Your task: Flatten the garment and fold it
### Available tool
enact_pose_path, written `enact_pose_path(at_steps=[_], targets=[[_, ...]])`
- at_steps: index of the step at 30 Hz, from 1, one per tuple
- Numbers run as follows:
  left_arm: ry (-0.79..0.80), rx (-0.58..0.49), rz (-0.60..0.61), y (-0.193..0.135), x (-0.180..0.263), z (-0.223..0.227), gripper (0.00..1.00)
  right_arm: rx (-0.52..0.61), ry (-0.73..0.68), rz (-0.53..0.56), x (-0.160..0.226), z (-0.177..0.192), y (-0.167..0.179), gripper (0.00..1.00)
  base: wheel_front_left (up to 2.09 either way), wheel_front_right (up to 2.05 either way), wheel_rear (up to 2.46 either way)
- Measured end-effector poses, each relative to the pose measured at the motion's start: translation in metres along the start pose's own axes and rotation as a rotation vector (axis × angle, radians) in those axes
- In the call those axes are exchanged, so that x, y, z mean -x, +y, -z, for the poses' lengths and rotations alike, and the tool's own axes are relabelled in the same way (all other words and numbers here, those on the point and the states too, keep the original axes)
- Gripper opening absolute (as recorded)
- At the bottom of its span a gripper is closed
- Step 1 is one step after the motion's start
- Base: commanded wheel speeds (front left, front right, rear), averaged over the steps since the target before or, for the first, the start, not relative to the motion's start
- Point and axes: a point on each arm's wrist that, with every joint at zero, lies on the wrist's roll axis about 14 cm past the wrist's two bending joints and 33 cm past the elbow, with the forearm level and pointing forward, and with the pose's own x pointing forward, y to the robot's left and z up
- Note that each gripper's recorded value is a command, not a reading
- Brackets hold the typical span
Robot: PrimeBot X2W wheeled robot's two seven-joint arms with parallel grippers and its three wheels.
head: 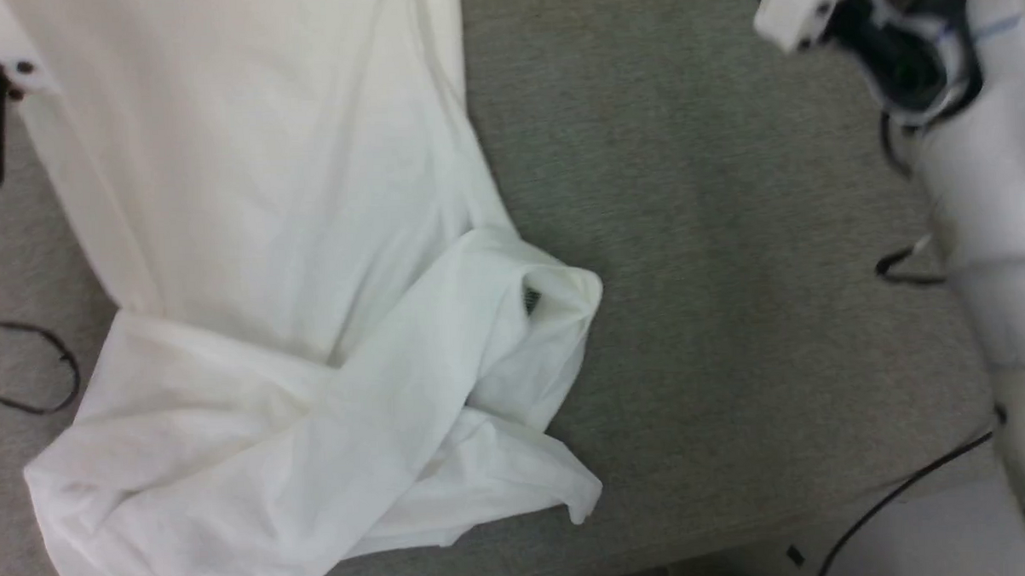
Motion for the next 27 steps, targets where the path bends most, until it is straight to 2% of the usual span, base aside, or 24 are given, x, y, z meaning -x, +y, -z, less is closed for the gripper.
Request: enact_pose_path(at_steps=[5, 11, 19, 24, 27], targets=[[-0.041, 0.008, 0.011, -0.003, -0.003, -0.013, 0.0, 0.028, 0.13, -0.018, -0.041, -0.007, 0.006, 1.0, 0.0, 0.0, 0.0], [-0.047, 0.017, 0.025, -0.009, -0.01, -0.004, 0.0, 0.044, 0.248, -0.046, -0.087, 0.001, 0.023, 1.0, 0.0, 0.0, 0.0], [0.005, 0.015, -0.011, 0.005, -0.013, 0.034, 0.0, 0.069, 0.394, -0.133, -0.132, 0.051, 0.065, 1.0, 0.0, 0.0, 0.0], [0.03, 0.011, -0.03, 0.016, -0.011, 0.051, 0.0, 0.098, 0.494, -0.144, -0.145, 0.088, 0.071, 1.0, 0.0, 0.0, 0.0], [0.054, 0.011, -0.034, 0.02, -0.01, 0.063, 0.0, 0.122, 0.553, -0.147, -0.151, 0.097, 0.073, 1.0, 0.0, 0.0, 0.0]])
